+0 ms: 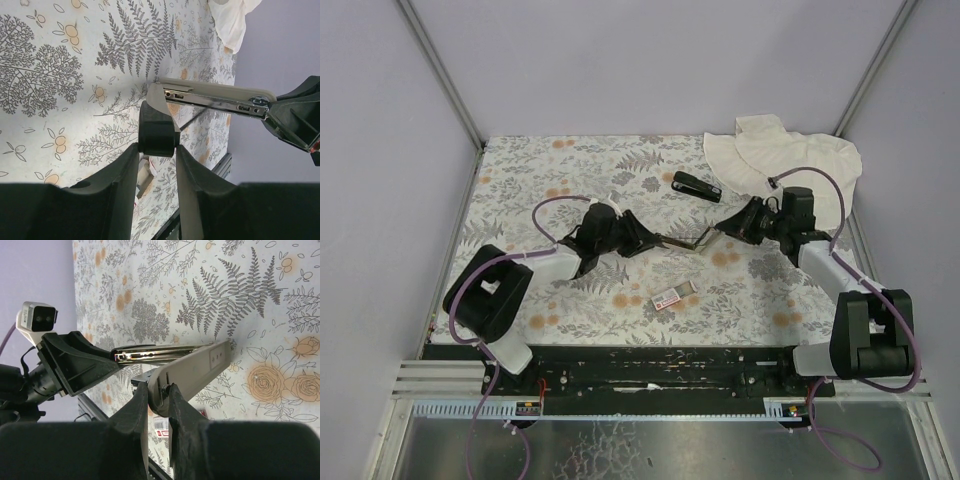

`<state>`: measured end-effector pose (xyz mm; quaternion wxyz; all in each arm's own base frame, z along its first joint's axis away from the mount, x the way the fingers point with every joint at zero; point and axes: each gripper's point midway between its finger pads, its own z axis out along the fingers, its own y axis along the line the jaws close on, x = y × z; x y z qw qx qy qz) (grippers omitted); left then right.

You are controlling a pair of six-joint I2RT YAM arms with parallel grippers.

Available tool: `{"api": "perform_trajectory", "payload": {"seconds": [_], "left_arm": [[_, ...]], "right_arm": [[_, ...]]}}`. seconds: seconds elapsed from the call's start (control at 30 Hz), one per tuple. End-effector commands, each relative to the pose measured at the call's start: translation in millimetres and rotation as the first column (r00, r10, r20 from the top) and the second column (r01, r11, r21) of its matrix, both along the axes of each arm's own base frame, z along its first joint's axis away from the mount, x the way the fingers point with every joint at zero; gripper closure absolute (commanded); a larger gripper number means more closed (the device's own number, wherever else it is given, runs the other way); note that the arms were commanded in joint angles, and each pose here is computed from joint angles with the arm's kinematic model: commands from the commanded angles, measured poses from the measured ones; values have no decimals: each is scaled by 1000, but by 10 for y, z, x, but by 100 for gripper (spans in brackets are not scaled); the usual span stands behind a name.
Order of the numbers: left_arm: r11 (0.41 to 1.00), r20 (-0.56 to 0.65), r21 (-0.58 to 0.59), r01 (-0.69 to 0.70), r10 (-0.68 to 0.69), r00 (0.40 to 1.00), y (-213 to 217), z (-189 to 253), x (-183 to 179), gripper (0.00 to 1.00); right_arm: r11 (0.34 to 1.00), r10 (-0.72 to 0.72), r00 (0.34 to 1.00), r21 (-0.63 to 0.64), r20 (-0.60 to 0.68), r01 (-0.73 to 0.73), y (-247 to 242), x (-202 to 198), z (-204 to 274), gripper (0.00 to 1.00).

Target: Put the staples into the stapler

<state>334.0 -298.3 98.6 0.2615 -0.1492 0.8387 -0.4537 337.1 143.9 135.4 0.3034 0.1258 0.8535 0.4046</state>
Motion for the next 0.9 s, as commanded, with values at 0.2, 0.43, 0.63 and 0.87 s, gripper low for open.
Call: {"api": "perform_trajectory", "payload": {"seconds": [0.2,0.43,0.63,0.87], "left_arm": [[992,29,51,-113,111,993,348,-30,246,78],[988,21,76,-136,135,991,463,-101,245,78],[985,20,95,-145,143,989,524,-140,260,78],[972,10,161,-172,172,985,684,-279,228,73]], "right_arm": [[995,-99,977,-39,-190,94,-485,-177,-683,100],[990,-139,962,-48,-235,131,-640,-228,-845,100],[990,-140,953,-53,-270,130,-646,-279,-1009,100],[987,-154,937,-87,-315,133,-689,-302,-1217,100]]}}
